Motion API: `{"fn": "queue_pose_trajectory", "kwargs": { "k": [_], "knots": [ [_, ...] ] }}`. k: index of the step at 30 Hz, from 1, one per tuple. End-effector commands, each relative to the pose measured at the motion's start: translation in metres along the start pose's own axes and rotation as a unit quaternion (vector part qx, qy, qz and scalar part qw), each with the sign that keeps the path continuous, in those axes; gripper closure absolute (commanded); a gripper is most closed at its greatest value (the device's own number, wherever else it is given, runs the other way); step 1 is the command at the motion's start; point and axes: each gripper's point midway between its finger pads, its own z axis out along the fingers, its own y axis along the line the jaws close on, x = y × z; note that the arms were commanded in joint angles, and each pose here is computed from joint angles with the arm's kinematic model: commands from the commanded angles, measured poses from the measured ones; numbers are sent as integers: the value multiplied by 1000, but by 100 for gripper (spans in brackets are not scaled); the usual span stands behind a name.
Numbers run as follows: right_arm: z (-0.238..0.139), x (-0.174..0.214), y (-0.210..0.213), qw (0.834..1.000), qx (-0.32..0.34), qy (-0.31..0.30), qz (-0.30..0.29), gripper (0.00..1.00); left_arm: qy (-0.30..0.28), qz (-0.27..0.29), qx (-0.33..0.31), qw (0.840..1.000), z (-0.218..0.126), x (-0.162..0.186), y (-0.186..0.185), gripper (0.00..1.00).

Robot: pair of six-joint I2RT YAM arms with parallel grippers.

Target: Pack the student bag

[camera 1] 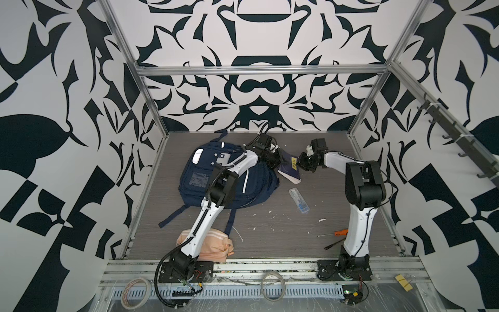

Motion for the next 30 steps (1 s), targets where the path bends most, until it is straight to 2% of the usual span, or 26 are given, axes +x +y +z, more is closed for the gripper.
{"fn": "queue_pose_trajectory", "kwargs": {
  "k": [1,4,9,11,14,16,18,20,24,28,30],
  "knots": [
    [-19,19,11,1000,-7,11,-15,83,-32,83,55,994,-48,1,-77,100],
    [-51,10,38,996,-31,-20,-81,73,-31,108,60,992,-68,11,-86,100],
    [-118,11,70,980,-58,-67,-178,38,-21,177,98,979,-120,33,-102,100],
    [-150,14,85,970,-78,-88,-211,28,-11,190,110,976,-140,44,-102,100],
    [-203,21,116,945,-129,-129,-270,19,19,218,133,967,-164,74,-109,100],
    [-237,24,139,919,-171,-168,-314,12,38,252,142,957,-179,99,-116,100],
    [-259,26,151,903,-191,-179,-341,8,57,273,150,949,-194,123,-122,100],
    [-274,23,163,897,-235,-160,-339,7,76,292,151,941,-208,145,-124,100],
    [-283,20,178,904,-296,-80,-299,12,89,309,170,931,-225,174,-128,100],
    [-291,39,193,878,-376,-25,-295,10,113,305,193,926,-223,190,-130,100],
    [-289,46,192,873,-396,-5,-285,10,122,308,201,922,-224,197,-133,100]
  ]
}}
